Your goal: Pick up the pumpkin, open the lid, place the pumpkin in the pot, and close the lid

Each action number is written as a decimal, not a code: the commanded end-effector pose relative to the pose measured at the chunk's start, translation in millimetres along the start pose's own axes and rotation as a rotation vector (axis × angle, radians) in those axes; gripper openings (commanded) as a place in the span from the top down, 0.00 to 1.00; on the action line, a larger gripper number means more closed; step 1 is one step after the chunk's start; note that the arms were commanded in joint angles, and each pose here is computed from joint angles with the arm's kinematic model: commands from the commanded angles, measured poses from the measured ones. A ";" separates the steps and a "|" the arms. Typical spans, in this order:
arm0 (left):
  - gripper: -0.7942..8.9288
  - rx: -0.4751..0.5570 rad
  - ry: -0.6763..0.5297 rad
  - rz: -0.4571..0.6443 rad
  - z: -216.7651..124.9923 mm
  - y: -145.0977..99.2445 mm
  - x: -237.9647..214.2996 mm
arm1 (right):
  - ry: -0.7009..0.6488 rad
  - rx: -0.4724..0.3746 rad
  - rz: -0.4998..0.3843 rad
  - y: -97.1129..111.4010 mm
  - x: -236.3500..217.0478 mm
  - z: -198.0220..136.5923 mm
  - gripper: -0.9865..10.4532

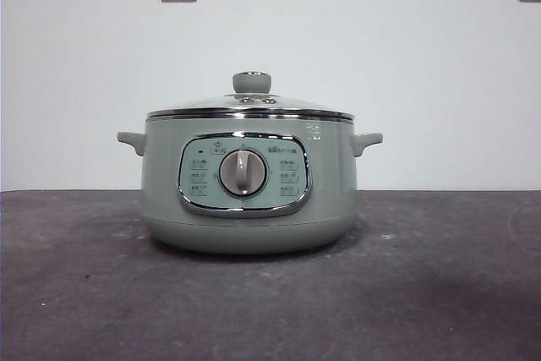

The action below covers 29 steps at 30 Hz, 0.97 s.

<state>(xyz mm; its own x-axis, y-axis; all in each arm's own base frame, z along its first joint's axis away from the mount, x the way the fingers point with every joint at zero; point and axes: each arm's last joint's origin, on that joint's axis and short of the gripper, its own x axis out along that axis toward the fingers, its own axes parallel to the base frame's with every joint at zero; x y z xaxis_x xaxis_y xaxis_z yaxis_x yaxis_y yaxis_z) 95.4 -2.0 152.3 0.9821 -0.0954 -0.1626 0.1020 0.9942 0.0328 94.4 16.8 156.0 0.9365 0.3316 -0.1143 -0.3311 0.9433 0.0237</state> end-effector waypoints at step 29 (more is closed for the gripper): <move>0.92 -0.008 0.013 0.004 -4.9 0.2 1.4 | 0.039 0.066 -0.004 -0.2 0.4 -5.9 0.91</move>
<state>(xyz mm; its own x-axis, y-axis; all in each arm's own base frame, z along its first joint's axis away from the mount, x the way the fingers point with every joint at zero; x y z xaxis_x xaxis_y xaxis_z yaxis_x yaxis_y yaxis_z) 95.4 -2.0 152.3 0.9821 -0.0954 -0.1626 0.1020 0.9942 0.0328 94.0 16.8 154.2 0.9338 0.3309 -0.1364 -0.3236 0.9433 0.0734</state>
